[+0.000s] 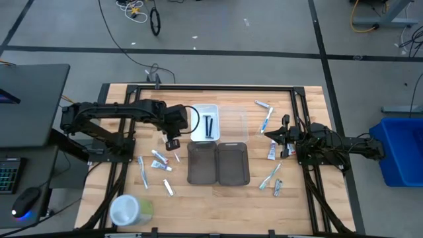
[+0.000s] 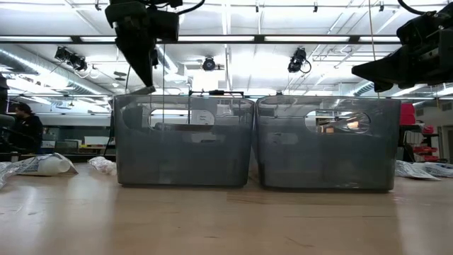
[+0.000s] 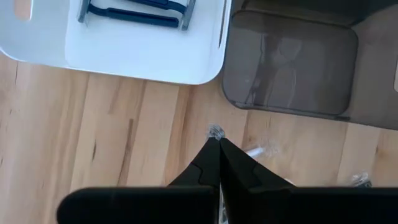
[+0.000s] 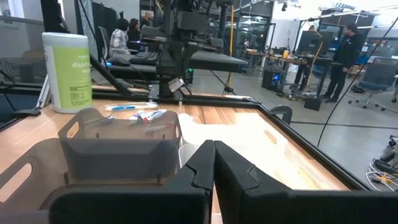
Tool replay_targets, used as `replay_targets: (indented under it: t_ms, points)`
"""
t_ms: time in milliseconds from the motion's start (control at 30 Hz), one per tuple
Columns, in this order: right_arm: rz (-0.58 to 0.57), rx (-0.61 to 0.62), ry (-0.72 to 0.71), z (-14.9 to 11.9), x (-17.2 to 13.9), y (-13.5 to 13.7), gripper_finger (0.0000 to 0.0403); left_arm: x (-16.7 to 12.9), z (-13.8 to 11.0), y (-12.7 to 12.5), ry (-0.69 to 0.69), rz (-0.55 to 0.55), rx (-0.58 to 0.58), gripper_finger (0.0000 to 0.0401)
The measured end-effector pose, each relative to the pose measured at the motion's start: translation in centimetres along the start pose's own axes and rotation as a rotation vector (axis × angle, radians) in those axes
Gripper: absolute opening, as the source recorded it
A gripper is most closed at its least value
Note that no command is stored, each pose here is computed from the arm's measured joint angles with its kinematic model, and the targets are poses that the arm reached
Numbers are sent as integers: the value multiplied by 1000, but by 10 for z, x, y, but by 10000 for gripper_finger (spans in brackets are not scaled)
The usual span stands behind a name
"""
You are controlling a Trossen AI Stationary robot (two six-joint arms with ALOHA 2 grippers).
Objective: Pick & Place Travel size toiletries
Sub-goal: Put the silver nail cutter into the left black bin
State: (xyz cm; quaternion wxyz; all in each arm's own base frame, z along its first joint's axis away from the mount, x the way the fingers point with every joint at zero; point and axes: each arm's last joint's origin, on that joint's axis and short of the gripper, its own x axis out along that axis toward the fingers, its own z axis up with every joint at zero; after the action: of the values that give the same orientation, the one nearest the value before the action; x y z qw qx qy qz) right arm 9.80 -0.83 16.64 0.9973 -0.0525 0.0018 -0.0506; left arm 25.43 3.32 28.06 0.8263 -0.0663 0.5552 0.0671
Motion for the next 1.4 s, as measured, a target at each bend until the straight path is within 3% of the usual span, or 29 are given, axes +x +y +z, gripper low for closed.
replay_targets:
  t_ms: [333, 833, 1400]
  points:
    - [0, 0, 0, 0, 0, 0, 14, 0, 1, 0, -13, -12, 83, 1]
    - [0, 0, 0, 0, 0, 0, 14, -2, 19, -13, -213, -139, 275, 1]
    - [0, 0, 0, 0, 0, 0, 13, 1, 38, -27, -271, -164, 158, 1]
